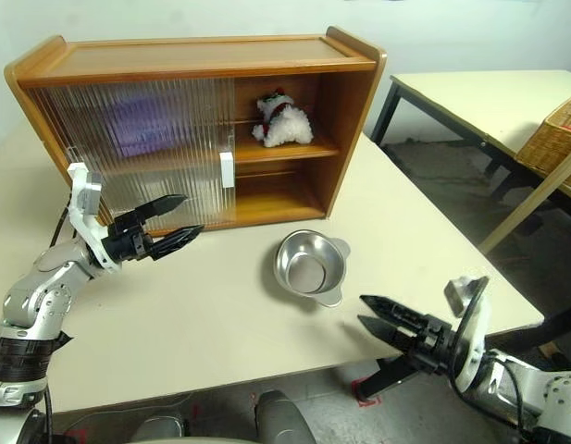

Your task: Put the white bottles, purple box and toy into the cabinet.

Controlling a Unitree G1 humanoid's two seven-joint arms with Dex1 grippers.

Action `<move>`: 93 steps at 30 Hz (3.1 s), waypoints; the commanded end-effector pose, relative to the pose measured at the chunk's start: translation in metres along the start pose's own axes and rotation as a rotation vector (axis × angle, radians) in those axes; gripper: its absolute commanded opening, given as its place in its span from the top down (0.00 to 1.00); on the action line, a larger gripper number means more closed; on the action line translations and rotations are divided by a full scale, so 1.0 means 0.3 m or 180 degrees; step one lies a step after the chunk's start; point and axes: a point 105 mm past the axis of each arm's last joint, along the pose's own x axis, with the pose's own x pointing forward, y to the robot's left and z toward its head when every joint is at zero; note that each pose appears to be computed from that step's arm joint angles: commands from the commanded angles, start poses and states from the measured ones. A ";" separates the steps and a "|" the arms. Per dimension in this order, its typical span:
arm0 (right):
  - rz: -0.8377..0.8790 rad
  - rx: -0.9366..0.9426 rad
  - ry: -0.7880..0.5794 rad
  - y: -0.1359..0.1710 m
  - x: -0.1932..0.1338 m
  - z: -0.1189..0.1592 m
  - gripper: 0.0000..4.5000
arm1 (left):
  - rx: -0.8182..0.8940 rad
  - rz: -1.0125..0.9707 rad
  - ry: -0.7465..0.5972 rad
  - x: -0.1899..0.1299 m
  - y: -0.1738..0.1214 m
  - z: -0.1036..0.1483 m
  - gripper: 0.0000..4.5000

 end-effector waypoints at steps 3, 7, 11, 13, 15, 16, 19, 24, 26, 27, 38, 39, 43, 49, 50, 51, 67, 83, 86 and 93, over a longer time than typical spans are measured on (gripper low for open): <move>0.0163 0.0092 0.0238 0.018 0.054 -0.039 0.01 | 0.0024 0.0025 0.0040 -0.009 0.002 0.001 0.00; 0.0232 0.0102 0.0290 0.021 0.093 -0.049 0.01 | 0.0032 0.0045 0.0049 -0.015 0.000 0.000 0.00; 0.0263 0.0124 0.0297 0.020 0.120 -0.046 0.01 | 0.0029 0.0061 0.0054 -0.019 -0.004 -0.002 0.00; 0.0261 0.0124 0.0293 0.016 0.134 -0.043 0.01 | 0.0030 0.0067 0.0054 -0.019 -0.004 -0.001 0.00; 0.0256 0.0102 0.0243 0.012 0.149 -0.032 0.01 | 0.0031 0.0073 0.0053 -0.020 -0.004 0.000 0.00; 0.0254 0.0095 0.0209 0.009 0.155 -0.024 0.01 | 0.0033 0.0074 0.0055 -0.020 -0.005 0.000 0.00; 0.0274 0.0110 0.0180 0.010 0.167 -0.012 0.01 | 0.0036 0.0078 0.0059 -0.022 -0.004 0.002 0.00; 0.0261 0.0150 0.0190 0.003 0.173 -0.015 0.01 | 0.0048 0.0081 0.0067 -0.025 -0.003 0.005 0.00; 0.0259 0.0153 0.0178 0.001 0.172 -0.014 0.01 | 0.0052 0.0081 0.0067 -0.024 -0.002 0.006 0.00; 0.0260 0.0155 0.0175 0.001 0.171 -0.014 0.01 | 0.0052 0.0081 0.0067 -0.024 -0.002 0.006 0.00; 0.0222 0.0113 0.0099 0.003 0.147 0.001 0.01 | 0.0044 0.0047 0.0065 -0.016 -0.004 0.008 0.00; 0.0212 0.0108 0.0094 0.004 0.141 0.003 0.01 | 0.0043 0.0044 0.0066 -0.016 -0.004 0.008 0.00; 0.0171 0.0107 0.0063 -0.002 0.121 0.004 0.01 | 0.0042 0.0034 0.0064 -0.013 -0.004 0.007 0.00; 0.0182 0.0100 0.0033 -0.004 0.123 0.007 0.40 | 0.0042 0.0019 0.0060 -0.008 -0.004 0.007 0.00; 0.0187 0.0101 0.0034 -0.004 0.125 0.007 0.47 | 0.0044 0.0018 0.0062 -0.008 -0.004 0.007 0.00; 0.0197 0.0096 0.0037 -0.003 0.130 0.006 0.56 | 0.0046 0.0020 0.0063 -0.008 -0.003 0.008 0.00; 0.0338 -0.0020 0.0001 0.039 0.191 0.038 0.99 | 0.0080 0.0014 0.0071 -0.011 -0.002 0.012 0.00; 0.0496 -0.0127 -0.0055 0.094 0.213 0.042 0.99 | 0.0071 -0.0030 0.0072 -0.002 -0.005 0.007 0.00; 0.0579 -0.0181 -0.0082 0.117 0.219 0.053 0.99 | 0.0067 -0.0030 0.0071 -0.002 -0.005 0.006 0.00; 0.0730 -0.0257 -0.0110 0.158 0.244 0.080 0.99 | 0.0076 -0.0026 0.0075 -0.004 -0.002 0.009 0.00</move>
